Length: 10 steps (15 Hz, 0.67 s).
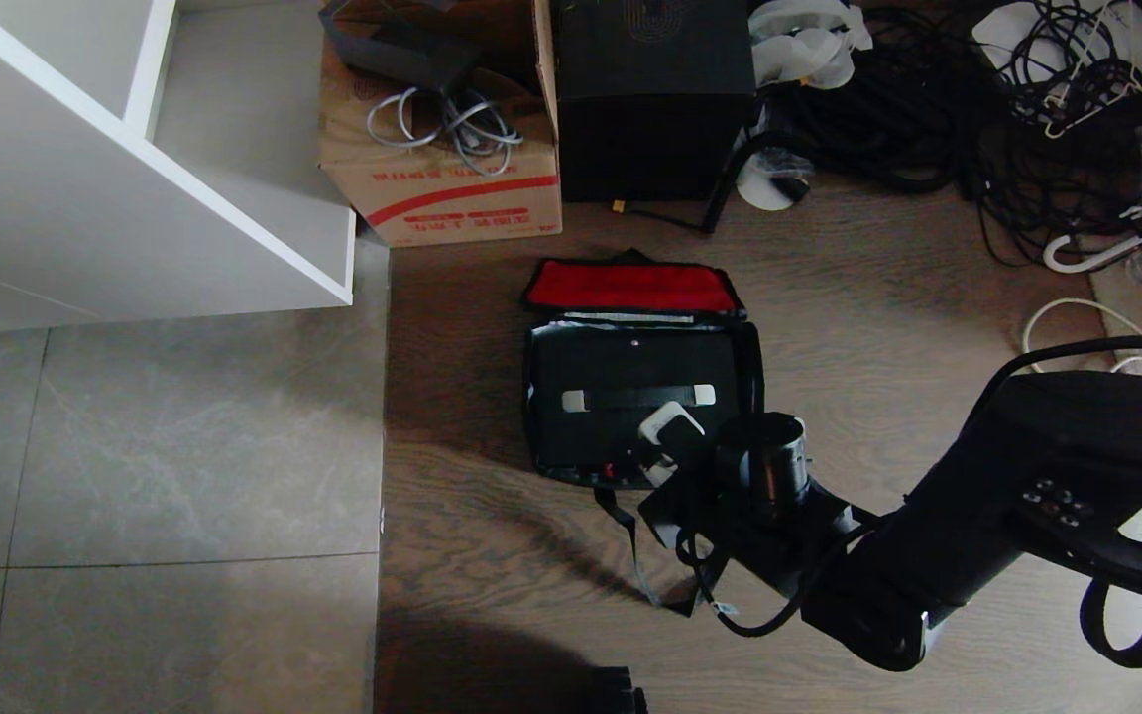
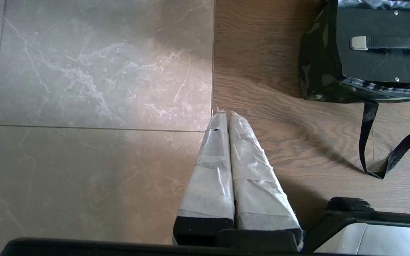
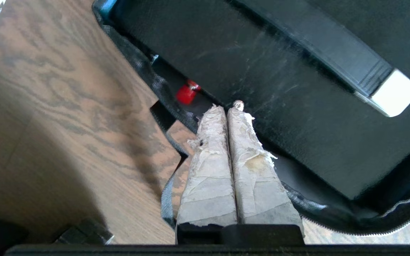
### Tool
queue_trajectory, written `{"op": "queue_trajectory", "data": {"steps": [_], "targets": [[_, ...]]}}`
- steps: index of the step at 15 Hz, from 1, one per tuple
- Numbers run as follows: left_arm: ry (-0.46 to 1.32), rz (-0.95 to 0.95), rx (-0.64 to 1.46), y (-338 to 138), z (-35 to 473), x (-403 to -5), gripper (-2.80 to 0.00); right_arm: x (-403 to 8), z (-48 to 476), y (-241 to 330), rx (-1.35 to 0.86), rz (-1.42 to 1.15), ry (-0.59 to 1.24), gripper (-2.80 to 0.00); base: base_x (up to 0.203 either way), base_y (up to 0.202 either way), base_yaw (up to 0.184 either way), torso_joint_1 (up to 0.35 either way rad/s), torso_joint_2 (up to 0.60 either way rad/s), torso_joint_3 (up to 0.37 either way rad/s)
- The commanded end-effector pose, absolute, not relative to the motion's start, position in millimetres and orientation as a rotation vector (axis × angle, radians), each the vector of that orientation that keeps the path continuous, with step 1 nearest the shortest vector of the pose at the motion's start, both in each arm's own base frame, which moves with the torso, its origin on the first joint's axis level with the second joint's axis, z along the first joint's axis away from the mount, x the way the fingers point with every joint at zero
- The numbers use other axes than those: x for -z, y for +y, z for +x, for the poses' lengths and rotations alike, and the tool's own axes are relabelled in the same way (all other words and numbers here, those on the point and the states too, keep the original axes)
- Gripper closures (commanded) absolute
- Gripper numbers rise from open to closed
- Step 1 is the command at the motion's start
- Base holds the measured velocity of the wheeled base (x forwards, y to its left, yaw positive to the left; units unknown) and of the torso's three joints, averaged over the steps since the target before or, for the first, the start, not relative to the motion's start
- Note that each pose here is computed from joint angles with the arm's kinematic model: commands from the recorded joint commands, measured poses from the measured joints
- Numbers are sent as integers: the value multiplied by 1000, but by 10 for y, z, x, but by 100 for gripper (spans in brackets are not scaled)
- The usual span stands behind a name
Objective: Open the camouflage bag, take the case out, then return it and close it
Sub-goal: Grip the handle
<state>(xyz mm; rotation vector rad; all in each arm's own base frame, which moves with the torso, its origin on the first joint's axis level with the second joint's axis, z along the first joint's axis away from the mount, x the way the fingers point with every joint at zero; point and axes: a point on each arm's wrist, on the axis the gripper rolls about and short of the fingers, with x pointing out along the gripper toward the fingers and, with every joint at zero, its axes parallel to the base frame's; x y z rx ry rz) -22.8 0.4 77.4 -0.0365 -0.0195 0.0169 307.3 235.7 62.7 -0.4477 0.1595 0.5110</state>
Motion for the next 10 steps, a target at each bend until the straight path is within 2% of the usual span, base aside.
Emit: {"op": "queue_trajectory", "data": {"steps": [1, 3, 4, 6, 7, 10], "targets": [[-11, -37, -18, 4, -221, -750, 0, -687, 3056, 2360, -532, -438, 138, 0, 0, 0, 0, 0, 0, 0], [-11, -37, -17, 4, -221, -750, 0, -659, 3045, 2353, -541, -452, 152, 0, 0, 0, 0, 0, 0, 0], [-11, -37, -18, 4, -221, -750, 0, -662, 3046, 2353, -539, -453, 149, -280, 0, 0, 0, 0, 0, 0], [-11, -37, -17, 4, -221, -750, 0, -662, 3058, 2362, -536, -450, 143, -280, 0, 0, 0, 0, 0, 0], [-11, -37, -18, 4, -221, -750, 0, -658, 3057, 2361, -534, -450, 143, 0, 0, 0, 0, 0, 0, 0], [-11, -37, -18, 4, -221, -750, 0, -612, 3058, 2359, -528, -458, 160, 0, 0, 0, 0, 0, 0, 0]]}}
